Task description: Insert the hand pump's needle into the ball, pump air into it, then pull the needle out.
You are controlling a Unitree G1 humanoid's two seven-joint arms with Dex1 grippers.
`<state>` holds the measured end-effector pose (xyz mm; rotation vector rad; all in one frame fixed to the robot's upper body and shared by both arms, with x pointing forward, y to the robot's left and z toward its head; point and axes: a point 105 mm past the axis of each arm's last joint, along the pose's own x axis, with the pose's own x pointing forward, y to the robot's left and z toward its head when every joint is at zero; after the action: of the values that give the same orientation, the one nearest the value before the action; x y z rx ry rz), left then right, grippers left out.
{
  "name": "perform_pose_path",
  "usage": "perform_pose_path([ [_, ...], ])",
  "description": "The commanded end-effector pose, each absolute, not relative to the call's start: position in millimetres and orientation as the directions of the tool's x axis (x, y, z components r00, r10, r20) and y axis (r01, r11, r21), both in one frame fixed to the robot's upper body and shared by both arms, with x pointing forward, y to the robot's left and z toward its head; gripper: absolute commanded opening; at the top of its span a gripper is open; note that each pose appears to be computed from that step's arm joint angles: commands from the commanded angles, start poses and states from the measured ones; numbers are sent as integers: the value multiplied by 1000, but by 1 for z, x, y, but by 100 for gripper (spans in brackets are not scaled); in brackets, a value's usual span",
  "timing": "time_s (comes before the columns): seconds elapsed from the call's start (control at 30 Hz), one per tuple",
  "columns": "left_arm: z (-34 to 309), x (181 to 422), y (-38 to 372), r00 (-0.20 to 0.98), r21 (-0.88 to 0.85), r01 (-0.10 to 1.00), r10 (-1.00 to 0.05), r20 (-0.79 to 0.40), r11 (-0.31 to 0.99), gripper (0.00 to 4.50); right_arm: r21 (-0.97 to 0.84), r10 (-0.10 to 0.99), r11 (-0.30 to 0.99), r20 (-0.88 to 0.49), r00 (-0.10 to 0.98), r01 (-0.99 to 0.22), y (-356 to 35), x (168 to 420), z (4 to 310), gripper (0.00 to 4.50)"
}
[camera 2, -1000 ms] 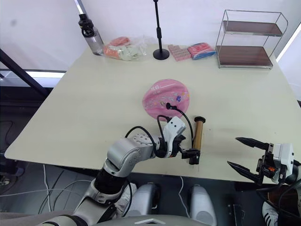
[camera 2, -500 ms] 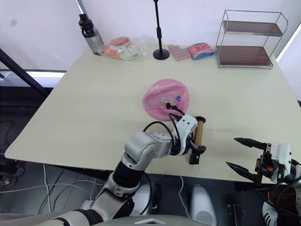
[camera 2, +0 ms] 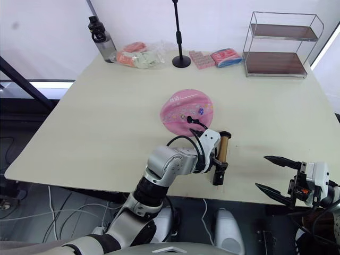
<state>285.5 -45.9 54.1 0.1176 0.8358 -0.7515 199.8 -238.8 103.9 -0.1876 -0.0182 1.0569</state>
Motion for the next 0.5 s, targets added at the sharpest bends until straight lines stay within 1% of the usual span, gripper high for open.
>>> perform_pose_path([
  [0.03,71,285,-81,421,-213,658,-588,-691,722,444,-190,869,475,-54,492,-859,-237,198,110,450],
  [0.27,72,284,-95,397,-240,674,-616,-680,699,444,-195,867,479,-51,496,-856,-236,198,110,450],
  [0.37,72,282,-100,382,-264,679,-638,-669,685,370,-197,866,480,-50,498,-855,-235,199,110,450],
  [0.4,73,282,-101,379,-273,679,-644,-664,681,312,-197,866,480,-49,498,-855,-235,199,110,450],
  [0.43,73,283,-101,379,-277,680,-649,-660,679,268,-198,865,481,-48,499,-854,-235,199,110,450],
  [0.47,75,283,-102,378,-286,681,-658,-652,674,204,-198,865,482,-48,499,-854,-235,198,110,450],
  [0.5,76,284,-103,381,-287,682,-662,-646,672,177,-200,865,481,-48,499,-854,-234,198,110,450],
])
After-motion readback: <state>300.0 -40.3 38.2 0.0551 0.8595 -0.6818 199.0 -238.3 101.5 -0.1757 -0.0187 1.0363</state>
